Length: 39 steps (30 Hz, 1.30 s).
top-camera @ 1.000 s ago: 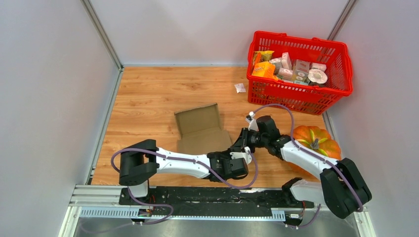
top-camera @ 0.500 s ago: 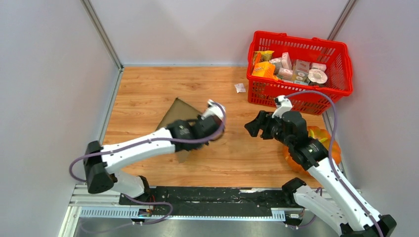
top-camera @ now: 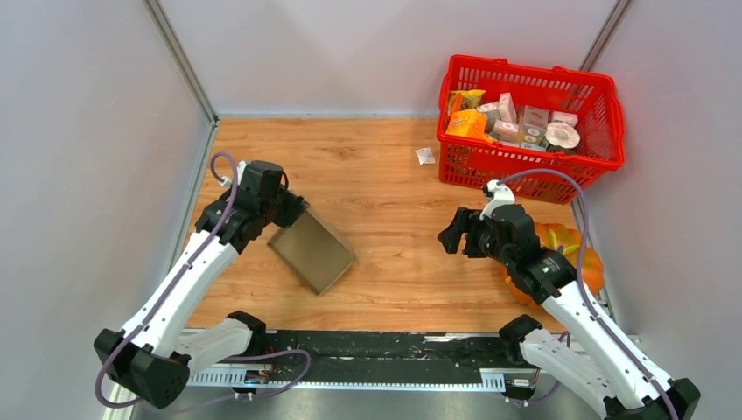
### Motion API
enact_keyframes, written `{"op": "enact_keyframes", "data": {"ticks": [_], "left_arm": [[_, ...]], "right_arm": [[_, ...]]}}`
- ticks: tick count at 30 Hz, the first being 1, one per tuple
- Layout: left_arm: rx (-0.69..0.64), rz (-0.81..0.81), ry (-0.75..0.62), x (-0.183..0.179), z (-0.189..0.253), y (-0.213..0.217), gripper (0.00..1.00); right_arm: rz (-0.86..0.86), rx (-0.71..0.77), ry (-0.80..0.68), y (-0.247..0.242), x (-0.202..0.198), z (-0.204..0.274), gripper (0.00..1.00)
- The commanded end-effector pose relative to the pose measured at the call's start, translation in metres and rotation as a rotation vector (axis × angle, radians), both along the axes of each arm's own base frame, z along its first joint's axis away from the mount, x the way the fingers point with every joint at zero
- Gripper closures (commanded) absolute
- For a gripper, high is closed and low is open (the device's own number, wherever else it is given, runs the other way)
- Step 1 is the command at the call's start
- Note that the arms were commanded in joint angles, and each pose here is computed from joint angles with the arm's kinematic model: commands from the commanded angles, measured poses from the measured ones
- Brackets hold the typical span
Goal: Fold the paper box
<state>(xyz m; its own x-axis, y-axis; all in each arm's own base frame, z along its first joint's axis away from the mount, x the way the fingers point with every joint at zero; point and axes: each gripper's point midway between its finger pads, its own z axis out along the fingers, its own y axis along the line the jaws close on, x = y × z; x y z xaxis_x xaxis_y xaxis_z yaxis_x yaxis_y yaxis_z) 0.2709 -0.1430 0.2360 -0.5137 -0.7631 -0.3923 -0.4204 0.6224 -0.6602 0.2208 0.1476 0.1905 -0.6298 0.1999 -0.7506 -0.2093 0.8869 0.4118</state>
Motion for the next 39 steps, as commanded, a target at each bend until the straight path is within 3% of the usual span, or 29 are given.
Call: {"op": "enact_keyframes", "data": {"ticks": [1,6,13,19,20,21,23,24,25,33,34,35,37,39], "left_arm": [[-0.143,0.396,0.295,-0.009,-0.026,0.032,1.0],[-0.217,0.634,0.327,-0.002,-0.046,0.059,1.0],[-0.302,0.886,0.226,0.002,-0.048,0.092,1.0],[-0.292,0.961,0.223,0.011,-0.04,0.099,1.0],[-0.294,0.964,0.214,0.014,-0.031,0.1,0.99],[-0.277,0.967,0.223,0.012,-0.031,0.102,0.88],[-0.273,0.966,0.215,0.016,-0.024,0.102,0.72],[-0.264,0.962,0.215,0.014,-0.022,0.103,0.39],[-0.27,0.951,0.218,0.015,-0.021,0.101,0.28],[-0.201,0.737,0.107,-0.009,0.01,0.102,0.24],[-0.213,0.68,0.048,-0.018,0.021,0.102,0.24],[-0.132,0.601,0.051,-0.027,0.004,0.102,0.24],[-0.136,0.504,-0.071,-0.036,0.016,0.101,0.37],[-0.049,0.425,-0.069,-0.049,-0.004,0.105,0.35]], "right_arm": [[0.029,-0.025,0.015,0.005,-0.003,-0.01,0.24],[0.062,-0.044,0.032,0.013,-0.007,-0.019,0.24],[0.078,-0.058,0.053,0.017,-0.012,-0.032,0.24],[0.087,-0.066,0.07,0.022,-0.012,-0.037,0.24],[0.092,-0.068,0.074,0.024,-0.013,-0.038,0.24],[0.094,-0.069,0.077,0.024,-0.013,-0.039,0.24],[0.098,-0.07,0.074,0.026,-0.013,-0.039,0.24],[0.097,-0.07,0.074,0.026,-0.013,-0.039,0.24],[0.095,-0.078,0.075,0.025,-0.012,-0.042,0.24],[-0.002,-0.216,0.056,0.019,0.015,-0.053,0.26],[-0.062,-0.26,0.041,0.012,0.025,-0.052,0.32],[-0.091,-0.253,0.025,0.017,0.035,-0.04,0.35],[-0.152,-0.325,0.022,0.018,0.054,-0.046,0.41],[-0.162,-0.376,-0.011,0.034,0.079,-0.037,0.45]]}}
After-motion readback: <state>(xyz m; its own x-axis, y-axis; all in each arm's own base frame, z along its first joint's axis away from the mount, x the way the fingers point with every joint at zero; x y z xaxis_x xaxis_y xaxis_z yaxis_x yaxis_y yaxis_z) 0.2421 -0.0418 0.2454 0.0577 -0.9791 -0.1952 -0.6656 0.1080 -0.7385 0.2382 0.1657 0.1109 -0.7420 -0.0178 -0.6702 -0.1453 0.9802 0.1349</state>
